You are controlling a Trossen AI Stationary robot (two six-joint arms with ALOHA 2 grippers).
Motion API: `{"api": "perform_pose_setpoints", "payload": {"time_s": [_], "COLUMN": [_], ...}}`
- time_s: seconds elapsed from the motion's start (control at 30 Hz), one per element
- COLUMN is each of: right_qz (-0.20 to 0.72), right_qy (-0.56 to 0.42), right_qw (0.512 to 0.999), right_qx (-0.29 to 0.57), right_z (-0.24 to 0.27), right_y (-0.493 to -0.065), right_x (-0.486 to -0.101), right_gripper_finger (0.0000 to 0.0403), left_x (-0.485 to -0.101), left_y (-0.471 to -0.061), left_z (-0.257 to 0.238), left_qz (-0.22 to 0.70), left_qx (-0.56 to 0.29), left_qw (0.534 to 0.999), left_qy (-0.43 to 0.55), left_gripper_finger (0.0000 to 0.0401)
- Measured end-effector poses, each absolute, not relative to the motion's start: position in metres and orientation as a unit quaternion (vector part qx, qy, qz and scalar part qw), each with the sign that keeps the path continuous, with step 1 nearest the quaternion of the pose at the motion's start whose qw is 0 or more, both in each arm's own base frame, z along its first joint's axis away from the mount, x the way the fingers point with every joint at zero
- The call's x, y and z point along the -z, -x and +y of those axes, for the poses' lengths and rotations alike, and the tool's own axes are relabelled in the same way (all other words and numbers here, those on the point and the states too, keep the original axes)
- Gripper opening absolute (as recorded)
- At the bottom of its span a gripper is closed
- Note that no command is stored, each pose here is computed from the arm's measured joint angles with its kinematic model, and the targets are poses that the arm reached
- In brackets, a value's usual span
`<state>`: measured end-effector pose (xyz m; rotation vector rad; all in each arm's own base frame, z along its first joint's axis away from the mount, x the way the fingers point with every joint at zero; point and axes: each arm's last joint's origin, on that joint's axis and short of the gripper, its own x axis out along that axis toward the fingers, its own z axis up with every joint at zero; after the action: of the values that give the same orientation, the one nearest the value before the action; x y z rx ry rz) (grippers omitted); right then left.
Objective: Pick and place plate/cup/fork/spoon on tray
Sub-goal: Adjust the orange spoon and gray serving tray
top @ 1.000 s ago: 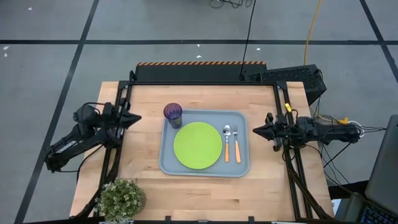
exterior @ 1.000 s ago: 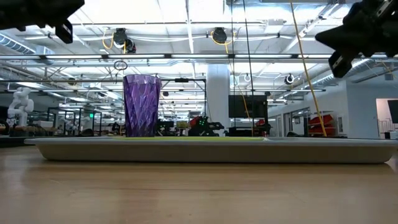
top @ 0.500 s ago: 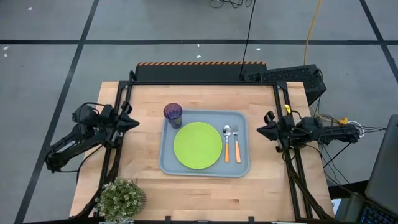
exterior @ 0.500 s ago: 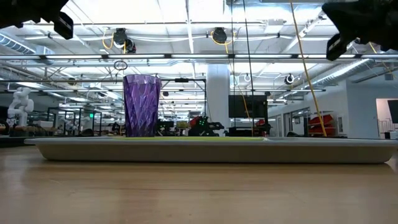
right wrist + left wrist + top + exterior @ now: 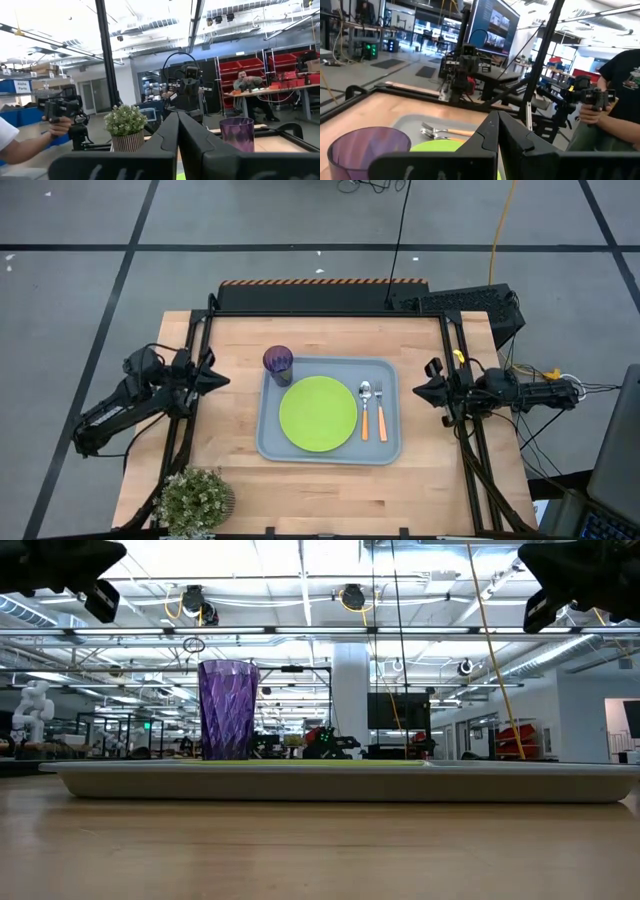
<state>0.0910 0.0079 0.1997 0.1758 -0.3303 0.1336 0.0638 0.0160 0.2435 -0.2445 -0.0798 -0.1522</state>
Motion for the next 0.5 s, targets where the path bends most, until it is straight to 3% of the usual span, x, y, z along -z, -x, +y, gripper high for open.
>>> {"api": "perform_pose_setpoints", "payload": {"time_s": [0.27,0.5], "right_qz": [-0.164,-0.165], "right_qy": [-0.087,-0.076], "right_qw": [0.98,0.982], "right_qx": [-0.066,-0.06], "right_z": [0.0079,0.0077], "right_y": [-0.091,-0.0911], "right_x": [-0.1997,-0.1997], "right_gripper_finger": [0.0,0.0], "left_x": [-0.2446,-0.2452], "left_y": [-0.064,-0.064], "left_z": [0.0198,0.0193], "left_qz": [-0.056,-0.058], "left_qx": [0.011,0.018], "left_qw": [0.988,0.993], "left_qy": [0.14,0.098], "left_gripper_finger": [0.0015,0.0013]}}
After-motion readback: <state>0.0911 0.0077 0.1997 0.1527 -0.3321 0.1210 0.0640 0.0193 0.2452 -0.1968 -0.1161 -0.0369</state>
